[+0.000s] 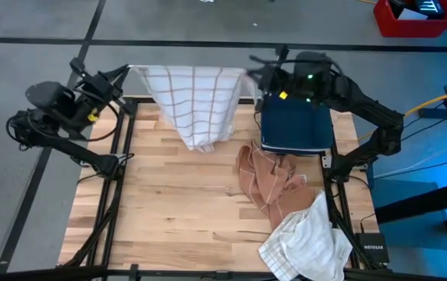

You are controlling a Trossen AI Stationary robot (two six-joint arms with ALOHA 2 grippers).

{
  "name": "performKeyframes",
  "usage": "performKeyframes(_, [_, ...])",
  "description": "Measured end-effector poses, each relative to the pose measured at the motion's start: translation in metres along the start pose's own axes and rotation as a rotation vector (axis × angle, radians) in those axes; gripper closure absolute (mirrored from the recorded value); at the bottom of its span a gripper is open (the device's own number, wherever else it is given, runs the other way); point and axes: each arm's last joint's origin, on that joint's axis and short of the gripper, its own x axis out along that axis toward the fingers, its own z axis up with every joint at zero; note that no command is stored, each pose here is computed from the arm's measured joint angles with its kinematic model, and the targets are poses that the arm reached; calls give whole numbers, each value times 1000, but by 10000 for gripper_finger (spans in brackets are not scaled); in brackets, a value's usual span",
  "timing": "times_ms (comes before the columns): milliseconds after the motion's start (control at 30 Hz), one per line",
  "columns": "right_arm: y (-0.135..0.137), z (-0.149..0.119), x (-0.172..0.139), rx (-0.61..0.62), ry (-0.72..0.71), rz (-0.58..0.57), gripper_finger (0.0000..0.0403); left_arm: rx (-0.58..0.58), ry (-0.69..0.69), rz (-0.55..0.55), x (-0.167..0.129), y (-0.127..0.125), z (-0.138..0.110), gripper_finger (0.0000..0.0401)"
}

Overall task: Fold towel
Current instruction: Fold the brown striped towel on the table

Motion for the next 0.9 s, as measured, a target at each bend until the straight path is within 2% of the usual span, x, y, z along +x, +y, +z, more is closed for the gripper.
performKeyframes(133, [24,-25,21,70,153,224,394,17,87,-79,-4,-14,-26,398])
performKeyframes(233, [53,-50,42,77,266,369,394,-53,166,-255,-6,-27,-44,398])
performKeyframes(367, [94,-88,69,65,341,466,394,-170,347,-414,-7,-53,-63,398])
performKeyframes(500, [140,-123,92,86,301,485,394,-208,595,-542,-8,-89,-87,398])
performKeyframes(567, [161,-139,101,115,296,516,394,-188,721,-544,-8,-106,-101,398])
performKeyframes(667, [194,-164,113,137,315,597,394,-131,880,-474,-11,-126,-128,398])
performKeyframes(767, [220,-187,123,130,375,676,394,-83,971,-393,-12,-142,-153,398])
performKeyframes(900, [234,-205,137,113,433,671,394,-96,1028,-309,-11,-159,-178,398])
